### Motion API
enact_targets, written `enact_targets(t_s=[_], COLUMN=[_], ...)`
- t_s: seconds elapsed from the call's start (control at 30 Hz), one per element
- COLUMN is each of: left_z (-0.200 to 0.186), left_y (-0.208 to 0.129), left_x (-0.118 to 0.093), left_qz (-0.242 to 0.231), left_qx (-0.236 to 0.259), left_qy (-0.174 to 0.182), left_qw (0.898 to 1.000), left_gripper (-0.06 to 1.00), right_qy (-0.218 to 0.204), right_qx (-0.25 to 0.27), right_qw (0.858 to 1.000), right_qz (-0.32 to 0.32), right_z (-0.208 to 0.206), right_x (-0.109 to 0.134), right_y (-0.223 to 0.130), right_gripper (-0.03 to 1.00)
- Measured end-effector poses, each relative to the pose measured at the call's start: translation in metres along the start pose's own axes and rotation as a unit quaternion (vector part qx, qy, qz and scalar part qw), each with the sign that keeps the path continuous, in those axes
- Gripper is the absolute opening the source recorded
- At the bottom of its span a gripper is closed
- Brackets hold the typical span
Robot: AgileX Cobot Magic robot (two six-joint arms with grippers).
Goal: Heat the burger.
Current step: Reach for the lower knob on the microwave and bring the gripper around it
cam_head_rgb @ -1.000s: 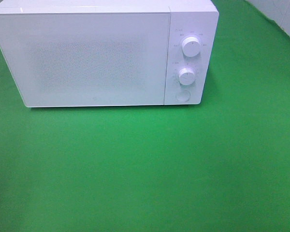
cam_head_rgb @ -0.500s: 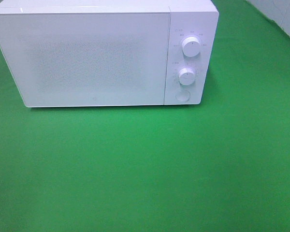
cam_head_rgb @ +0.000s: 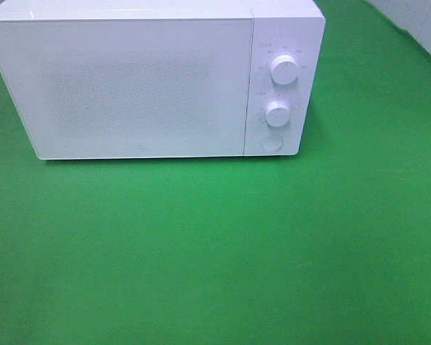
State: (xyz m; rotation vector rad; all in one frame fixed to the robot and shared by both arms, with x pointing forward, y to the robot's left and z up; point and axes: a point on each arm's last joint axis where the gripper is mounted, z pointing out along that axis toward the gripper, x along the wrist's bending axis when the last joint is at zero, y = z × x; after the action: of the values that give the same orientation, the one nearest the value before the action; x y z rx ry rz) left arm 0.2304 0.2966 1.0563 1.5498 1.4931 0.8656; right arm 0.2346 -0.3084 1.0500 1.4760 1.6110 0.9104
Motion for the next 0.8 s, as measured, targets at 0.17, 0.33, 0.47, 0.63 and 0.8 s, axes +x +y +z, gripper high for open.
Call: enact_targets(t_s=[0.17,0.33,0.47,0.63,0.8], left_z=[0.0,0.0,0.0,0.0,0.0], left_y=[0.0,0.0,0.0,0.0,0.0], left_x=[0.0,0.0,0.0,0.0,0.0], left_qz=[0.0,0.0,0.0,0.0,0.0], left_qx=[0.0,0.0,0.0,0.0,0.0], left_qy=[0.0,0.0,0.0,0.0,0.0], left_qw=[1.0,1.0,1.0,1.0,1.0], left_gripper=[0.99,0.99,0.99,0.99,0.99], right_qy=[0.0,0.0,0.0,0.0,0.004], right_qx=[0.0,0.0,0.0,-0.002,-0.043], right_qw=[1.0,1.0,1.0,1.0,0.999], right_qz=[0.0,0.0,0.0,0.0,0.0], right_z=[0.0,0.0,0.0,0.0,-0.001], right_x=[0.0,0.0,0.0,0.0,0.0], right_y=[0.0,0.0,0.0,0.001,0.017], right_gripper=[0.75,0.75,0.75,0.75,0.75])
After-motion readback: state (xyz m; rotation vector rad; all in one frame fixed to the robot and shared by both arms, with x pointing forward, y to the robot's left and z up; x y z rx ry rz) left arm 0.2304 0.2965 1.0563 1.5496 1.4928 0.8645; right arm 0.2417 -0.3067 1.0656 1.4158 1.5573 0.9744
